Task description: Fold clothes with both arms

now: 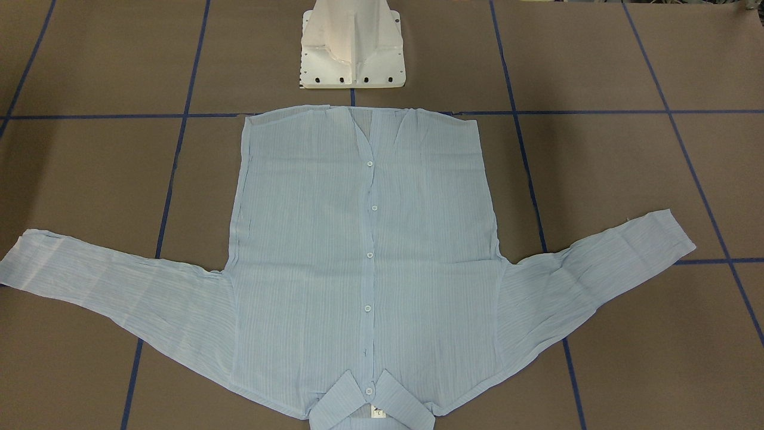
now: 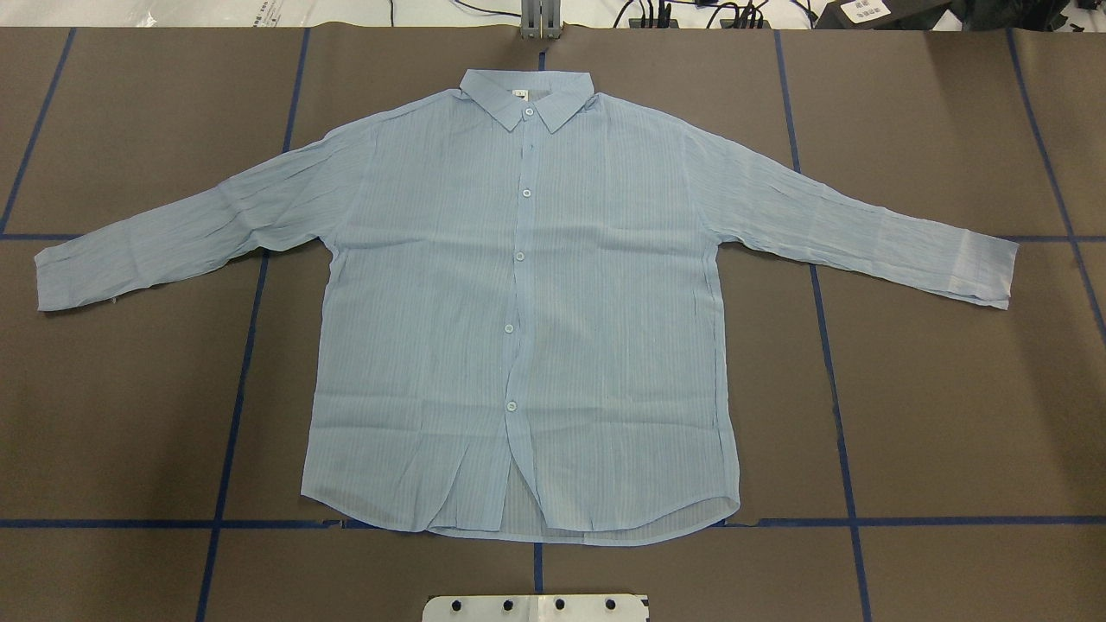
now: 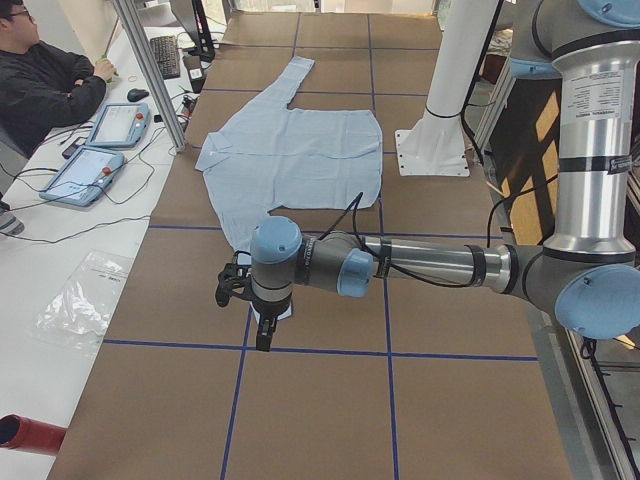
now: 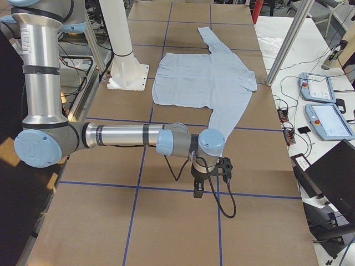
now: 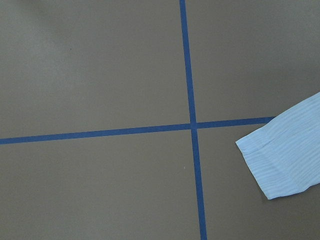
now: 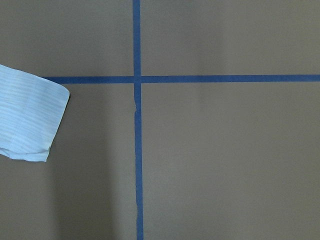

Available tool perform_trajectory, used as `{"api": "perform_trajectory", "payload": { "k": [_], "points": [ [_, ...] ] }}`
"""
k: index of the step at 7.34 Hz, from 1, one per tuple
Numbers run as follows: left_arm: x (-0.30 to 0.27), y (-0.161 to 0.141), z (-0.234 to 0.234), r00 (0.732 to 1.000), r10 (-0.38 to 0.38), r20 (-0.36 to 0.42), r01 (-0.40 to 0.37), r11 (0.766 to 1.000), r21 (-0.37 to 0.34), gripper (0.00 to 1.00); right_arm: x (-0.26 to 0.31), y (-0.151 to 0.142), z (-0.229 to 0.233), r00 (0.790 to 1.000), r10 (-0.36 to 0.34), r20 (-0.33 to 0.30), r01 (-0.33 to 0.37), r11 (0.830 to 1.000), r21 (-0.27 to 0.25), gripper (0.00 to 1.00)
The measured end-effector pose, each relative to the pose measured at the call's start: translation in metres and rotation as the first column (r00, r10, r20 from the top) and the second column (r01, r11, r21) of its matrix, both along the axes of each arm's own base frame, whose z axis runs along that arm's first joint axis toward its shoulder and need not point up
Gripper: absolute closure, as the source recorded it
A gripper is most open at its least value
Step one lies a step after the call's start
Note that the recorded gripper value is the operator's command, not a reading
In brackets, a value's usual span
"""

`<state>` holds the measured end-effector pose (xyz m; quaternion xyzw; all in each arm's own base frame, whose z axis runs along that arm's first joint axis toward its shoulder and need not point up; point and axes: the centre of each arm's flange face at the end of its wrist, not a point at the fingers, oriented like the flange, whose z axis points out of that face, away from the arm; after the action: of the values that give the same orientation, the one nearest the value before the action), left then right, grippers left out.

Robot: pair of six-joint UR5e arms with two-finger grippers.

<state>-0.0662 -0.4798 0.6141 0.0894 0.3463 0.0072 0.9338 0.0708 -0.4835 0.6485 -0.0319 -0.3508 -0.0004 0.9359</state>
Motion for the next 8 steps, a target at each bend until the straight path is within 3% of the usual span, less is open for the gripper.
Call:
{"api": "perform_trajectory", "payload": {
  "k": [5,7,8],
  "points": [
    [0.001,-0.006,-0.012,1.000,0.003,-0.004,-0.002,1.000,0.025,0.00,-0.004,-0.011,-0.012,1.000,-0.002,0.011,0.002,1.000,0.021,0.00],
    [0.004,-0.012,-0.022,1.000,0.008,-0.008,-0.008,0.997,0.072,0.00,-0.014,-0.022,-0.020,0.999,-0.017,0.046,0.014,0.998,0.069,0.00],
    [0.009,-0.017,-0.015,1.000,0.018,-0.011,-0.017,0.994,0.112,0.00,-0.024,-0.028,-0.008,0.997,-0.039,0.065,0.031,0.992,0.119,0.00]
  ]
}}
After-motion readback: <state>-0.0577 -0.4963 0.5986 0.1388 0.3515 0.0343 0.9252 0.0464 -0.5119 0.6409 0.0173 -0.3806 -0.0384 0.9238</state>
